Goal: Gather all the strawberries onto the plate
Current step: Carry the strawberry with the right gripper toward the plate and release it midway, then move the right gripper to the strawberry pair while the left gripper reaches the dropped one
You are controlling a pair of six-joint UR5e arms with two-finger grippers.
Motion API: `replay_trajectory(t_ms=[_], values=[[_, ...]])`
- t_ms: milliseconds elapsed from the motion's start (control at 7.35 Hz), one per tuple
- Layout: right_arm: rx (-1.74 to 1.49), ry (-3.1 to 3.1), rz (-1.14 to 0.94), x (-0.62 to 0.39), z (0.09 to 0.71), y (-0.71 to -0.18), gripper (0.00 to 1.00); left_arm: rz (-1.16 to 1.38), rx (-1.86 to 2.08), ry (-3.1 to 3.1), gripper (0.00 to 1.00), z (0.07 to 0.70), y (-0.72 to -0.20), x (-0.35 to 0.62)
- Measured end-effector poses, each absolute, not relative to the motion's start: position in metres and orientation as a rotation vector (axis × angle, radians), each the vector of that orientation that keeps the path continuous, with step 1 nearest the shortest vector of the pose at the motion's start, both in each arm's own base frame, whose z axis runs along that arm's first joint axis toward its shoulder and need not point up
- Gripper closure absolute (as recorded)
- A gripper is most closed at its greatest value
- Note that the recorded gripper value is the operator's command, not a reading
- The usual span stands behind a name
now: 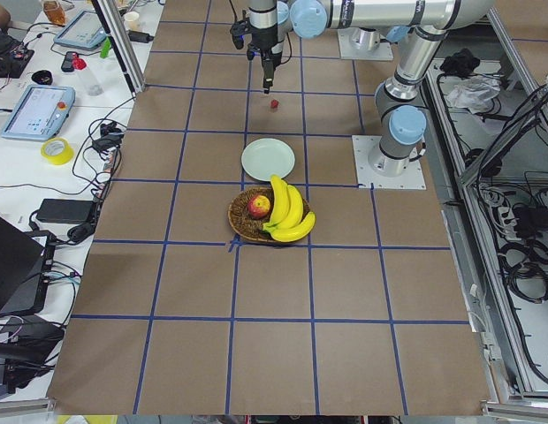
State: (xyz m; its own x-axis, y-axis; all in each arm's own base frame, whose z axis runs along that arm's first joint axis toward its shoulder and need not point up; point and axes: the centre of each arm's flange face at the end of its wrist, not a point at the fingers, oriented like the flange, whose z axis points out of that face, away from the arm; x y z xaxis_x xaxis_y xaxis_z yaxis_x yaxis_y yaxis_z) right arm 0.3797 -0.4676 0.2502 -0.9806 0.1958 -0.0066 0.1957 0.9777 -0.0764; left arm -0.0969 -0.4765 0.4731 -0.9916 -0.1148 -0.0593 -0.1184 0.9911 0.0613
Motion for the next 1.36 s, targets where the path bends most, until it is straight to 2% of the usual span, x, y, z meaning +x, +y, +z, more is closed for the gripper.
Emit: replay_trajectory(t_ms=[408, 816, 1360], values=[[-0.164, -3.059, -0.019, 0.2, 0.29, -0.525, 0.0, 0.089, -0.222, 3.107, 0.0, 0.454, -0.49, -0.102], [-0.066, -3.033, -0.12, 0.048, 0.263, -0.527, 0.0, -0.009, -0.349, 3.154, 0.0, 0.384, -0.493, -0.148], [-0.065, -3.048, -0.089, 0.012, 0.216, -0.487, 0.0, 0.068, -0.578, 3.195, 0.02, 0.306, -0.483, -0.204]])
